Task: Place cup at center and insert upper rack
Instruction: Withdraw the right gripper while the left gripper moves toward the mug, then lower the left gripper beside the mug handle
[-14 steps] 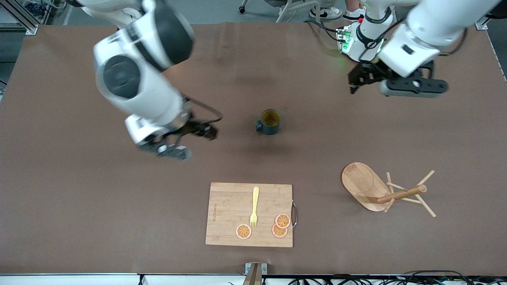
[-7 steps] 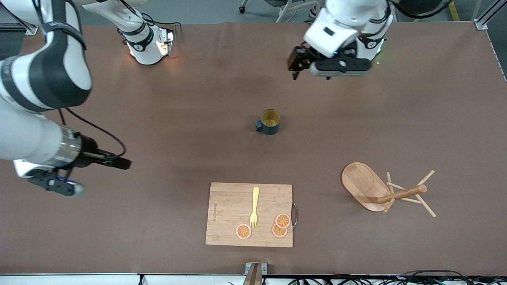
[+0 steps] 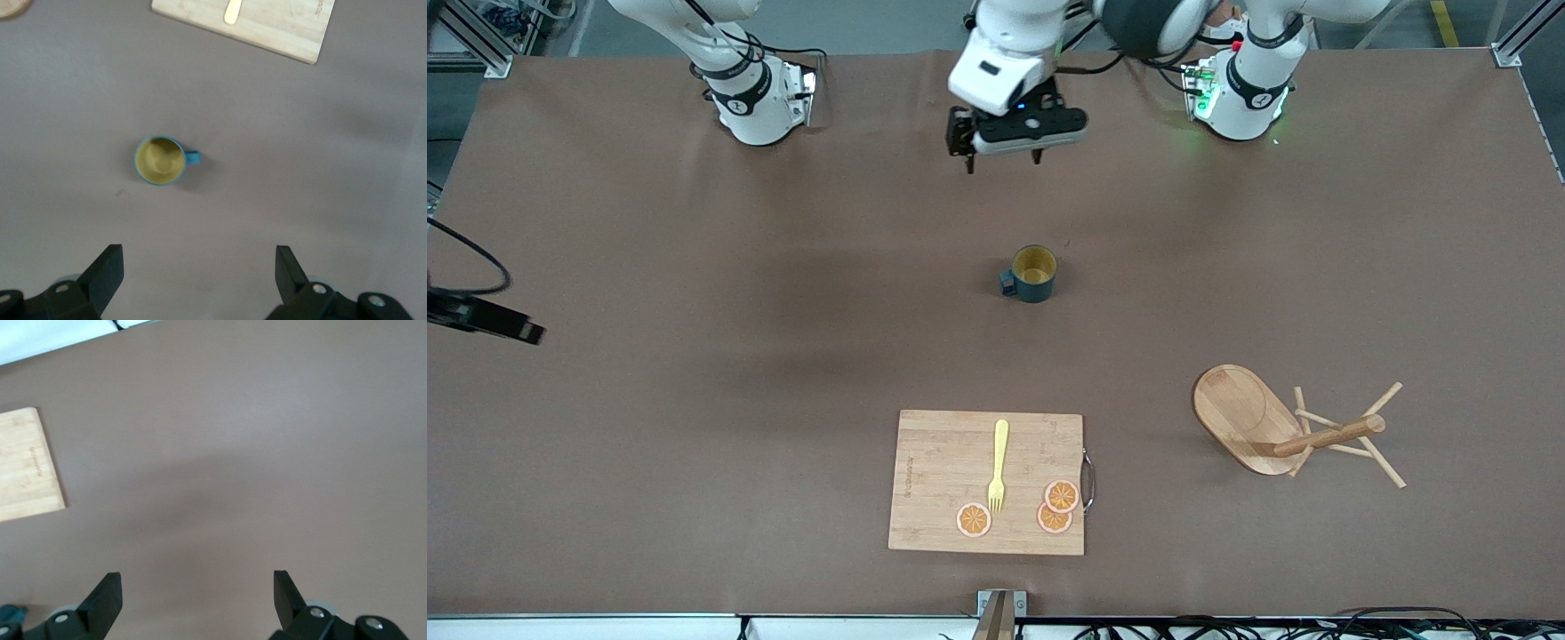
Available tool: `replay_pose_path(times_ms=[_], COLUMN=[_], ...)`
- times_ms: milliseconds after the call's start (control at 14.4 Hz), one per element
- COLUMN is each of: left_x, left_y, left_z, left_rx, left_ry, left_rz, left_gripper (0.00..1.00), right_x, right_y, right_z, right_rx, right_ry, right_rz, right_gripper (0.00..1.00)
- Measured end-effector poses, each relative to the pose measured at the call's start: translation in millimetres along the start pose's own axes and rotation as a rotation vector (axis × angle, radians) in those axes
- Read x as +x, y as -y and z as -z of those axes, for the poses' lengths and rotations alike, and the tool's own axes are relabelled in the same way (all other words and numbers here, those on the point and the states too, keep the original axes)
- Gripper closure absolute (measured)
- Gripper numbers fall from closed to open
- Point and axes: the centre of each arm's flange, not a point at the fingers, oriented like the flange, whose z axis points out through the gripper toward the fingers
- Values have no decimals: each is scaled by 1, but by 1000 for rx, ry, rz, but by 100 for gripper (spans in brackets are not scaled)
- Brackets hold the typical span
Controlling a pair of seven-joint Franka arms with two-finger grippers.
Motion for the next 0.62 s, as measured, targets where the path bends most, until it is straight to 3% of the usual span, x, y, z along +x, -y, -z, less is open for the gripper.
replay_pose_path(times_ms=[278, 624], left_x=[-57, -123], left_y=[-34, -54], left_z=[-66, -150], left_rx=[43, 106], left_ry=[-48, -192], left_rz=[18, 67], left_gripper=[0, 0], right_x=[-22, -28], right_y=[-10, -8], right_z=[21, 19], right_rx=[-25, -37], right_ry=[-47, -72], right_rz=[60, 110], right_gripper=[0, 0])
